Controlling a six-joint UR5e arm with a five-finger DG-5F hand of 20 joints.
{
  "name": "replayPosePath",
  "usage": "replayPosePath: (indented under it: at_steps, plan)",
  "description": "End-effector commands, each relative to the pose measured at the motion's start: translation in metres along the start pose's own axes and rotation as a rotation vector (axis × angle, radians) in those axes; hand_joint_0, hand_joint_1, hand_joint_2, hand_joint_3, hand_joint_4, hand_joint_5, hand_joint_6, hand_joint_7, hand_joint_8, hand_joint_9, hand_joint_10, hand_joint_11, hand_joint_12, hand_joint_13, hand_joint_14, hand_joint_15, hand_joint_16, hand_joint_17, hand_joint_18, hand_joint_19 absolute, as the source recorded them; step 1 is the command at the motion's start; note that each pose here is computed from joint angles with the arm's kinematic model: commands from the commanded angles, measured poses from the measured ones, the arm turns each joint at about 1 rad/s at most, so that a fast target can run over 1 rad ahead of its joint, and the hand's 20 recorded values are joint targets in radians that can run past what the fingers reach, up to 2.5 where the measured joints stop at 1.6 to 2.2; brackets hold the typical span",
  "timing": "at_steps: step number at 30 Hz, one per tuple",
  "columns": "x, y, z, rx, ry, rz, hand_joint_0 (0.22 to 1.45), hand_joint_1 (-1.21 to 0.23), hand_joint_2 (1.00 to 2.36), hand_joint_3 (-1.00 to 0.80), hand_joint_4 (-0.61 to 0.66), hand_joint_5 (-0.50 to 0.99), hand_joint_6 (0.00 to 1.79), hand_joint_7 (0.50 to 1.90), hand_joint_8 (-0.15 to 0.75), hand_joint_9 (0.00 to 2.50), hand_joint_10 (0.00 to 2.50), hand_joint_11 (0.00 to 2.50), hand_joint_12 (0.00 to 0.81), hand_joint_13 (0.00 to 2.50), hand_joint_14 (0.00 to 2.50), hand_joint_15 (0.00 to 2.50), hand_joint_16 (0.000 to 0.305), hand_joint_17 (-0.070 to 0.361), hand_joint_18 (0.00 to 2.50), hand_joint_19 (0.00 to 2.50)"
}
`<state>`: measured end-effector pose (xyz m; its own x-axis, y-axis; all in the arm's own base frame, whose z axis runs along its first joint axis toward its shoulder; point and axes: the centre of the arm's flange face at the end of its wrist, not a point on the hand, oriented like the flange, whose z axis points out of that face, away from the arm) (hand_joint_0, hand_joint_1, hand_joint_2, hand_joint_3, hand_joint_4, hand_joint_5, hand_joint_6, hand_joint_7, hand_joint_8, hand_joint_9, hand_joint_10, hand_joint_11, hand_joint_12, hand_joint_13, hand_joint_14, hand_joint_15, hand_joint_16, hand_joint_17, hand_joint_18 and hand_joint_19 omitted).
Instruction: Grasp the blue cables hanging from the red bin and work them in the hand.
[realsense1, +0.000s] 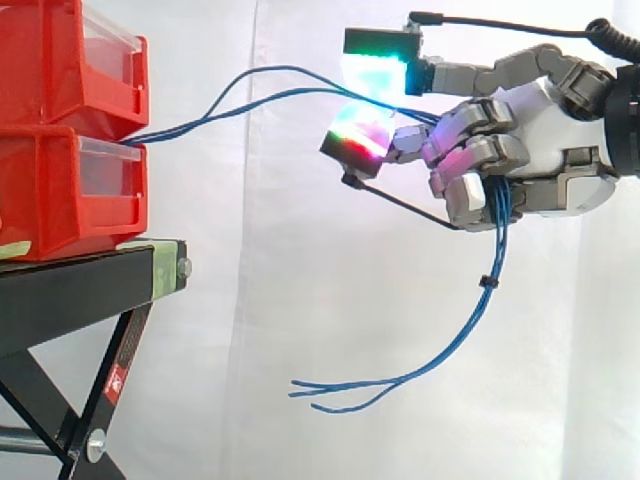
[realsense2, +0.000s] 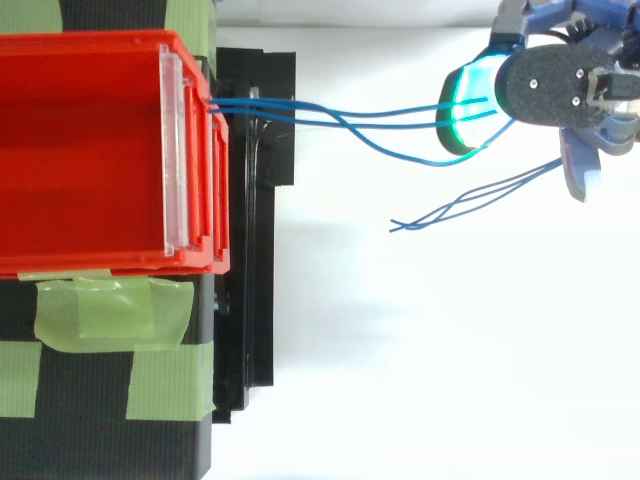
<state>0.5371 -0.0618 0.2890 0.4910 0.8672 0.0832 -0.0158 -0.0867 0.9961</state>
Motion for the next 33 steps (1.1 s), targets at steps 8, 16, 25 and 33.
replayPosePath:
  at_steps: [8, 16, 25, 33]
  plan:
    - [-0.0006, 0.0001, 0.0004, -0.001, 0.0, -0.007, 0.77, -0.75, 1.0, -1.0, 0.21, -0.22, 0.81, 1.12, 0.656, 1.7, 2.5, 2.5, 0.743, 1.99, 2.5, 1.94, 0.218, 0.164, 2.36, 0.56]
    - [-0.0027, 0.0003, 0.0013, -0.001, -0.003, -0.006, 0.94, -0.75, 1.02, -0.62, 0.21, -0.2, 0.84, 1.08, 0.656, 1.7, 2.5, 2.5, 0.743, 1.99, 2.5, 1.94, 0.218, 0.164, 2.36, 0.56]
    - [-0.0034, 0.0005, 0.0017, -0.002, -0.004, -0.012, 0.89, -0.66, 1.01, -0.78, 0.22, -0.13, 0.82, 1.09, 0.656, 1.7, 2.5, 2.5, 0.743, 1.99, 2.5, 1.94, 0.218, 0.164, 2.36, 0.56]
    - [-0.0041, -0.0002, 0.0022, -0.001, -0.006, -0.03, 0.85, -0.61, 1.0, -0.93, 0.24, -0.06, 0.79, 1.11, 0.656, 1.7, 2.5, 2.5, 0.743, 1.99, 2.5, 1.94, 0.218, 0.164, 2.36, 0.56]
